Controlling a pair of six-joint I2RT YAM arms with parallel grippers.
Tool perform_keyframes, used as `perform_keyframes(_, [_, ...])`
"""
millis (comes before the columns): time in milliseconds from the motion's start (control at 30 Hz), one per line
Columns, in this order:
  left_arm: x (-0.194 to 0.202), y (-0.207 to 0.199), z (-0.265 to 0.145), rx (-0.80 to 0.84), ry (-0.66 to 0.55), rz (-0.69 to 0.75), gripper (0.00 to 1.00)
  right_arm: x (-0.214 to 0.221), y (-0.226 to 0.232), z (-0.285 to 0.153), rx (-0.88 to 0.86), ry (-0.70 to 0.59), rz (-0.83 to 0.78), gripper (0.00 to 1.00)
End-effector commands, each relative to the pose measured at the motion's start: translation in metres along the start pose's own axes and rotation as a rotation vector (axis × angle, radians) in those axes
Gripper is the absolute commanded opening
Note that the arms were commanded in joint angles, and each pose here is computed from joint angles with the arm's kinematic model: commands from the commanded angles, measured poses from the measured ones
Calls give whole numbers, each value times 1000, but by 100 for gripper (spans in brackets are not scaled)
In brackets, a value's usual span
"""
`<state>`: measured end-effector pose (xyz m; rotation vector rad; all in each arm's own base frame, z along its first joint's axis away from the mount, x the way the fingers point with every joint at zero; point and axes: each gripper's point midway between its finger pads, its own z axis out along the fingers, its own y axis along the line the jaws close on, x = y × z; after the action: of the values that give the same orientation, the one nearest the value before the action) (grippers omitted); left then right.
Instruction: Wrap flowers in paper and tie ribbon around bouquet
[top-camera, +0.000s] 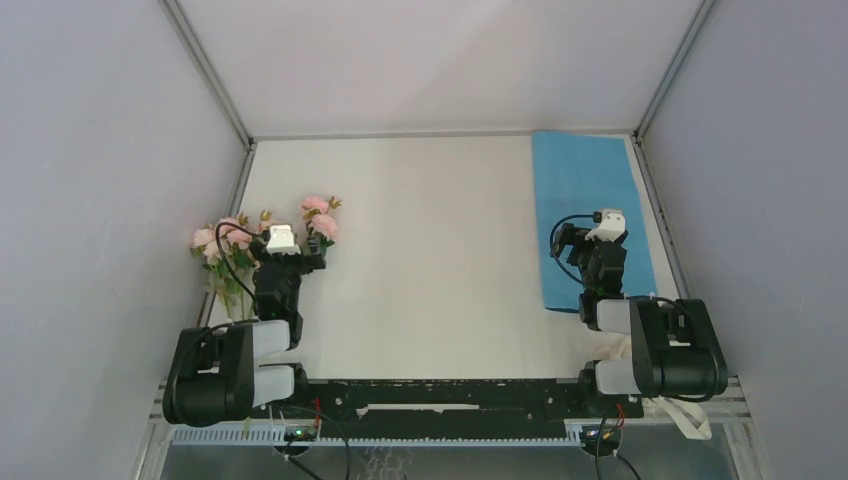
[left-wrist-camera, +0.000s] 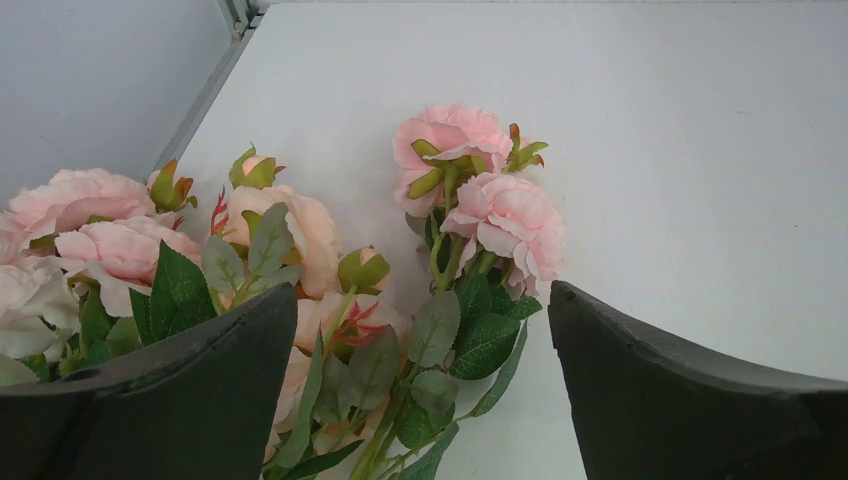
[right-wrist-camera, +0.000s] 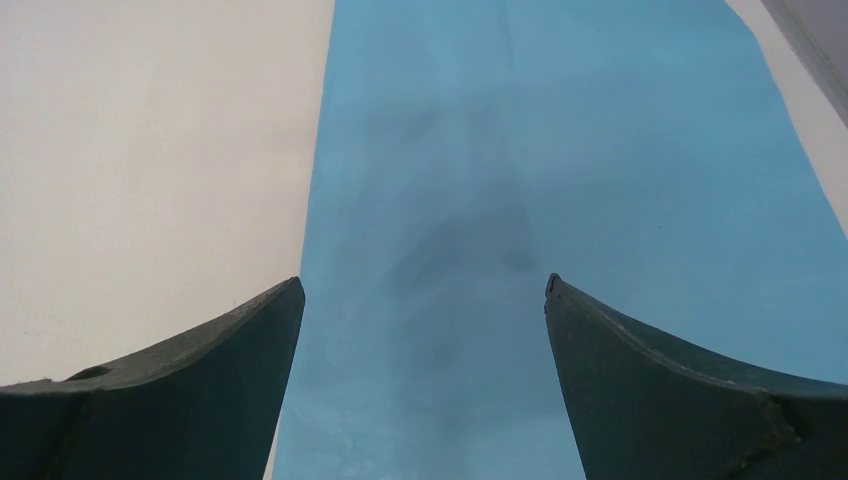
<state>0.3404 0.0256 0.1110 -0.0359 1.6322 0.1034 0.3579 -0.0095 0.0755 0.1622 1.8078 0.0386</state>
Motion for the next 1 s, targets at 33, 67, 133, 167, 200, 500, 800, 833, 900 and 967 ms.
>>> perform_keyframes(33, [-26,1,9,3,-77,1,100,-29,4,4,-18,-92,-3,99])
perform_keyframes(67, [-26,1,9,3,-78,0,100,-33,4,5,-17,-103,-3,99])
perform_keyframes(133, [-26,1,9,3,-76,0,100,-39,-3,5,35,-77,15,99])
perform_keyframes(167, [-26,1,9,4,-77,0,100,-46,-4,4,53,-61,26,99])
perform_keyframes(200, [-27,1,10,5,-78,2,100,-51,-5,2,68,-29,45,99])
perform_keyframes(500, [-75,11,40,60,240,8,98,-59,-8,-4,201,423,165,55])
perform_keyframes(800, [-88,1,-7,219,503,157,98,24,-12,3,294,874,49,38])
perform_keyframes(833, [-83,3,-10,212,525,160,98,33,-3,4,276,928,18,36])
perform_keyframes(900, [-76,6,-15,201,554,170,99,50,8,4,253,1029,-26,33])
perform_keyframes(967, [-73,9,-18,188,568,179,99,65,20,1,231,1107,-67,32])
